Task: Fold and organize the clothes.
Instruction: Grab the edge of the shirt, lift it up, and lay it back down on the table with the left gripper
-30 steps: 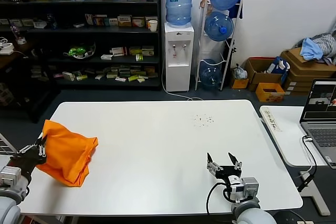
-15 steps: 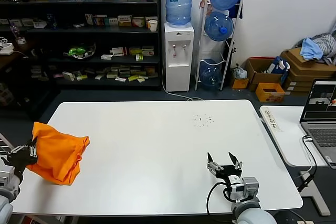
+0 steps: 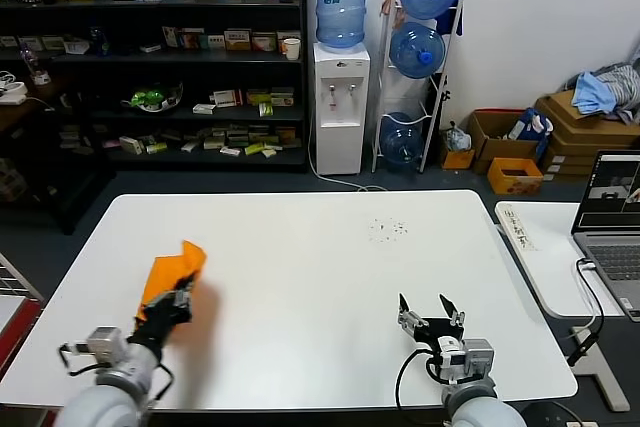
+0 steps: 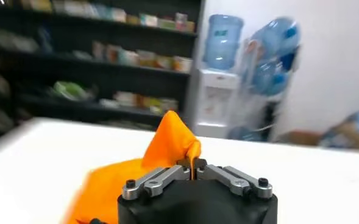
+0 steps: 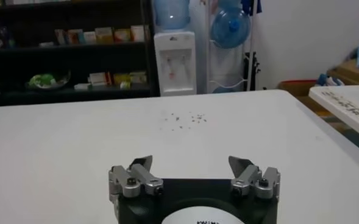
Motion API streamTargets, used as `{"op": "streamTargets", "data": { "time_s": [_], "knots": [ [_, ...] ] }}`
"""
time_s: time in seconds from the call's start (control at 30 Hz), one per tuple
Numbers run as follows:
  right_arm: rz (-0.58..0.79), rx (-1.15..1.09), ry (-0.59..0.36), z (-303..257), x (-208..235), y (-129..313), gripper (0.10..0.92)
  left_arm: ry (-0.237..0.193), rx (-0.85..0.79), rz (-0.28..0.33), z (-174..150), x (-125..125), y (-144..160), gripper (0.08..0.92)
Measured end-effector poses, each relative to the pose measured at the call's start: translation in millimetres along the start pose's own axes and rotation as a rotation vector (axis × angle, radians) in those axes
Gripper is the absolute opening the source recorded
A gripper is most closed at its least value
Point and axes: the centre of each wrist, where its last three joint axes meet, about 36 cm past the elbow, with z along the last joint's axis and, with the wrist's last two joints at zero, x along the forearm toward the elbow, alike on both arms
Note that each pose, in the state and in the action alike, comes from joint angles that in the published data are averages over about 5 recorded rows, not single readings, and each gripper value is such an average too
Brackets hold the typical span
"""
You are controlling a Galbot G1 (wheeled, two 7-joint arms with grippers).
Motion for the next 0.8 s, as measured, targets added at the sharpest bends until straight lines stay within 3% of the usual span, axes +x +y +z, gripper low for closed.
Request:
{"op": "streamTargets", "data": {
  "time_s": [0.33, 0.5, 0.8],
  "knots": [
    [0.04, -0.014, 0.014, 3, 2, -5, 0.823, 0.06, 0.288, 0.148, 40, -41, -100, 0.114],
    [0.049, -0.017, 0.015, 4, 4, -8, 0.823, 0.089, 0.307, 0.172, 56, -52, -125, 0.114],
    [0.051, -0.02, -0.002, 3, 4, -9, 0.823, 0.101, 0.322, 0.213, 69, -58, -159, 0.12]
  ]
}}
